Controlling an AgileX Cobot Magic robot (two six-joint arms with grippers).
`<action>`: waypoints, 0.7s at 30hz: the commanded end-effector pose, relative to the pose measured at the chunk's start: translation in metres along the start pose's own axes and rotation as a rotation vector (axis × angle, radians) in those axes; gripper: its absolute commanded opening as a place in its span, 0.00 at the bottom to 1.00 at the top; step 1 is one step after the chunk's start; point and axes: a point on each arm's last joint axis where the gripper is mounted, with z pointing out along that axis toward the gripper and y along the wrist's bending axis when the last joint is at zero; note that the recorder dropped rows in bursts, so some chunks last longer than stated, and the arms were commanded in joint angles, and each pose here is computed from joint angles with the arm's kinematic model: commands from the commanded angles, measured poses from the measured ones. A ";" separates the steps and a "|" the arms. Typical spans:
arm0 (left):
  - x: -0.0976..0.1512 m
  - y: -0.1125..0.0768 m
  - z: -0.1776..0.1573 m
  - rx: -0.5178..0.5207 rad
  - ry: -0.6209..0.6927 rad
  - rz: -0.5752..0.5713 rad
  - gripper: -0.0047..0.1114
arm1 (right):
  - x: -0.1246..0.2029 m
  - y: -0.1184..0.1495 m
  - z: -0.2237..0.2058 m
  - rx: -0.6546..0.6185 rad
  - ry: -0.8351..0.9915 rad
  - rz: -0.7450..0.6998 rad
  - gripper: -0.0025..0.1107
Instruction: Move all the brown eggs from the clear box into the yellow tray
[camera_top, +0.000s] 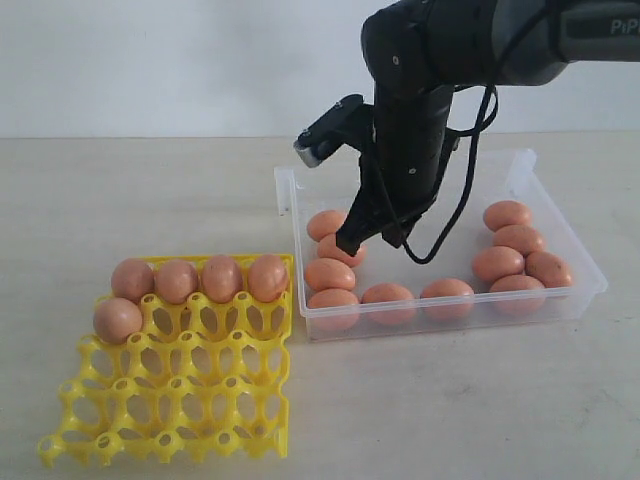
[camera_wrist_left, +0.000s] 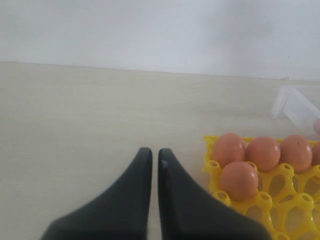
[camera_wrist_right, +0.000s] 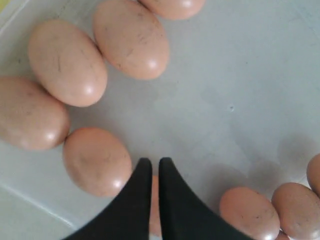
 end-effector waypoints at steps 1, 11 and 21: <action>0.001 0.000 0.000 0.004 -0.006 0.006 0.08 | 0.008 0.004 -0.004 -0.065 0.078 -0.215 0.03; 0.001 0.000 0.000 0.004 -0.006 0.006 0.08 | 0.001 0.007 -0.004 -0.084 -0.012 -0.547 0.64; 0.001 0.000 0.000 0.004 -0.006 0.006 0.08 | -0.003 0.009 0.019 -0.095 -0.006 -0.582 0.58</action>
